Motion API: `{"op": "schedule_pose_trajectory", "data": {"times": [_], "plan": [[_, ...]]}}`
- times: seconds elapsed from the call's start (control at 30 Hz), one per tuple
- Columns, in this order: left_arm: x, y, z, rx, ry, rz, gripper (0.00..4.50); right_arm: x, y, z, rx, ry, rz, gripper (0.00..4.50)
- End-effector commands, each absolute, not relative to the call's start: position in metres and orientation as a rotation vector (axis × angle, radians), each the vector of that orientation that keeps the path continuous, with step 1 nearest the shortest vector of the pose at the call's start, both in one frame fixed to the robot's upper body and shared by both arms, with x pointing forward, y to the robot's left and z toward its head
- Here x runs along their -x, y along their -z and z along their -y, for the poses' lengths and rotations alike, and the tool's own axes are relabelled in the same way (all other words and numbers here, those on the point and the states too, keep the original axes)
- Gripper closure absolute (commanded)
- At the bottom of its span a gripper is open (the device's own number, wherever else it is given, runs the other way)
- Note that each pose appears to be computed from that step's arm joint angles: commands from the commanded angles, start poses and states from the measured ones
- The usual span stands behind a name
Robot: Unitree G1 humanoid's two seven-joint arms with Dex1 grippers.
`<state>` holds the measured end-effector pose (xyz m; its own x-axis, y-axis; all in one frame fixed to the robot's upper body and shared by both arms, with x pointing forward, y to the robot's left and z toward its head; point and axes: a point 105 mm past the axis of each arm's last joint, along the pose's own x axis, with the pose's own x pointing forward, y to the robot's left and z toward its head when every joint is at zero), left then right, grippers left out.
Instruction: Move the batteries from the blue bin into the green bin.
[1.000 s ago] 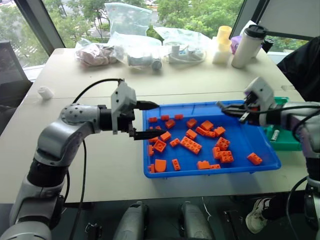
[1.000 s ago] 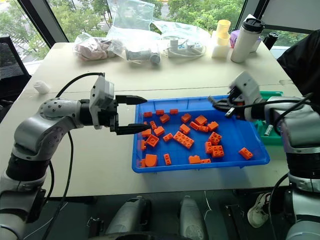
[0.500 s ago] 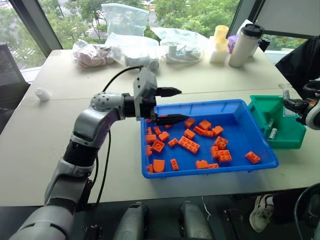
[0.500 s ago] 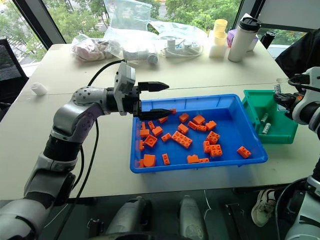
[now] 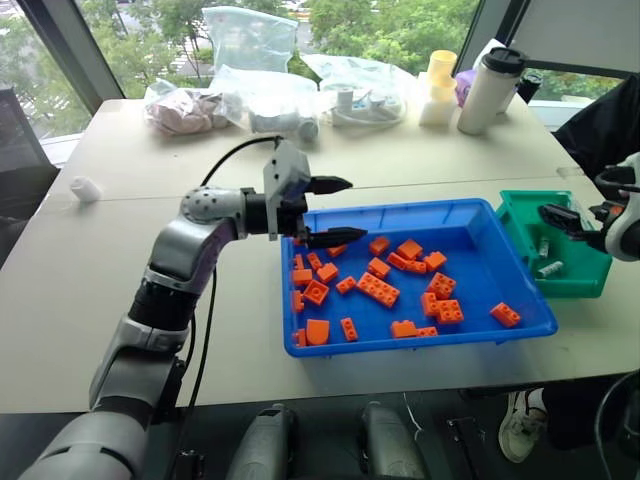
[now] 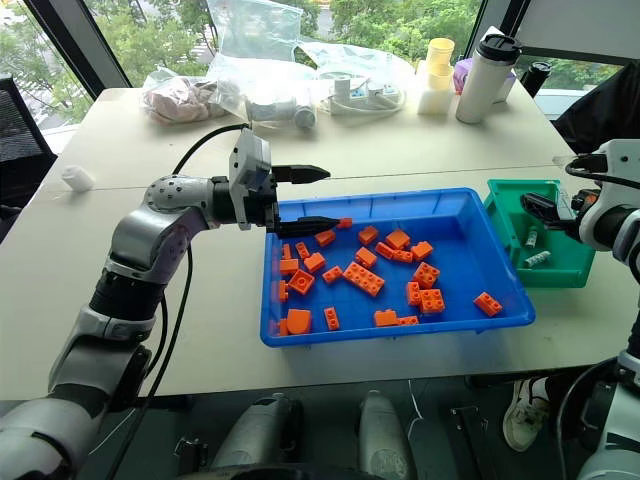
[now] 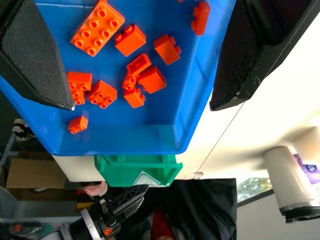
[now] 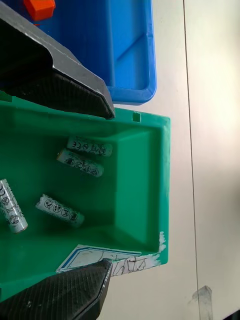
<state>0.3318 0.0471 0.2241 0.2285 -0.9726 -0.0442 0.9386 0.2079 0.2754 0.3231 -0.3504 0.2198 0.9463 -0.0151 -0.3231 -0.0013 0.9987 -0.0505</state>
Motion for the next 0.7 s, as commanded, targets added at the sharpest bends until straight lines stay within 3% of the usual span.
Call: {"op": "schedule_pose_trajectory", "data": {"times": [0.03,0.13,0.23,0.4,0.7], "plan": [[-0.327,-0.237,-0.071,-0.312,1.274,0.183,0.00,-0.318,-0.257,0.325,0.142,-0.186,-0.171,0.07],[-0.314,-0.235,-0.101,-0.343,1.223,0.118,0.00,-0.298,-0.263,0.304,0.213,-0.380,-0.141,0.07],[-0.300,-0.236,-0.135,-0.372,1.104,0.048,0.00,-0.277,-0.266,0.314,0.222,-0.408,-0.151,0.07],[-0.280,-0.234,-0.157,-0.331,0.988,-0.027,0.00,-0.253,-0.252,0.318,0.203,-0.483,-0.204,0.07],[-0.270,-0.208,-0.174,-0.208,0.843,-0.113,0.00,-0.252,-0.219,0.299,0.153,-0.611,-0.257,0.07]]}}
